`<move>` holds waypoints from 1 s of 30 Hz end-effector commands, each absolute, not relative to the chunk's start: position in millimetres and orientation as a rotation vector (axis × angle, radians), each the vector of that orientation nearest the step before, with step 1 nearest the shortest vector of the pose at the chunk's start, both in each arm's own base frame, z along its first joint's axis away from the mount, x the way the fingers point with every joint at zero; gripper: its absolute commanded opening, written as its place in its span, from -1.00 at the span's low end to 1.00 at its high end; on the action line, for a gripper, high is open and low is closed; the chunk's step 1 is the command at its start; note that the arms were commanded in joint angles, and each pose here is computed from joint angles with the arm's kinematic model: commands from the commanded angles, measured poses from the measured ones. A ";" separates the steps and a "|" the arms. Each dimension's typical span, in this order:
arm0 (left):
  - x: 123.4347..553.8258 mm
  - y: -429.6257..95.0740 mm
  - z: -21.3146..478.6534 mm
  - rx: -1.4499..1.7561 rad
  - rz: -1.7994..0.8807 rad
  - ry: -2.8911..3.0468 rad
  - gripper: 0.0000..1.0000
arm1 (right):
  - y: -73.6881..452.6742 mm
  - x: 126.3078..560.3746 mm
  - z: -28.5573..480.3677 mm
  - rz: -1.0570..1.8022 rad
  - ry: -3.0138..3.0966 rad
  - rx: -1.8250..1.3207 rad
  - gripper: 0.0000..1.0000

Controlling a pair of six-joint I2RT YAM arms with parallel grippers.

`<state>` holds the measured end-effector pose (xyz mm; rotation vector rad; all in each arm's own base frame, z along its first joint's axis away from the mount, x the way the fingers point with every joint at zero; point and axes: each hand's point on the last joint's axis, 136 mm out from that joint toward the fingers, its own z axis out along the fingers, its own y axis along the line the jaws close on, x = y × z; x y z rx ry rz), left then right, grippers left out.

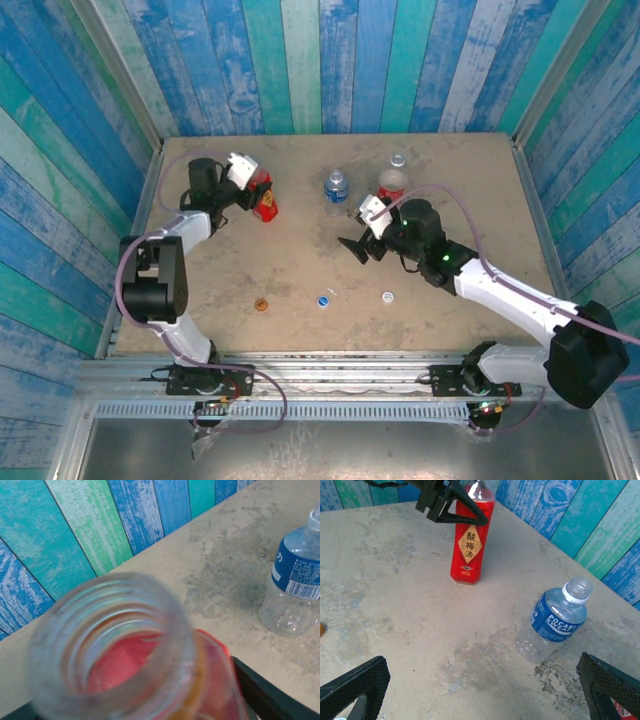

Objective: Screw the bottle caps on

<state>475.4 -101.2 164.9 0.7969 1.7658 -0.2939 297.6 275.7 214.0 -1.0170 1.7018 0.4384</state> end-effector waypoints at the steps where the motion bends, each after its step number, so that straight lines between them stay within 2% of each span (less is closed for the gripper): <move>1: 473.0 -105.2 143.2 0.822 -0.362 1.813 0.17 | 283.9 297.3 216.8 0.448 1.697 -1.044 1.00; 5: 469.7 -104.5 145.6 0.824 -0.355 1.818 0.02 | 296.9 291.5 205.3 0.463 1.701 -1.125 0.99; 10: 463.1 -102.0 157.4 0.808 -0.336 1.811 0.02 | 331.9 270.7 182.3 0.506 1.687 -1.308 0.98; 12: 461.1 -100.6 160.3 0.792 -0.333 1.817 0.03 | 348.5 259.5 169.8 0.553 1.683 -1.375 0.91; 14: 458.6 -99.8 163.6 0.776 -0.337 1.817 0.03 | 366.1 246.3 156.8 0.597 1.676 -1.446 0.65; 19: 452.6 -99.1 170.1 0.740 -0.344 1.815 0.03 | 408.1 211.7 121.1 0.728 1.655 -1.620 0.44; 30: 450.4 -98.0 168.4 0.735 -0.341 1.824 0.05 | 456.5 178.9 62.0 0.800 1.633 -1.840 0.37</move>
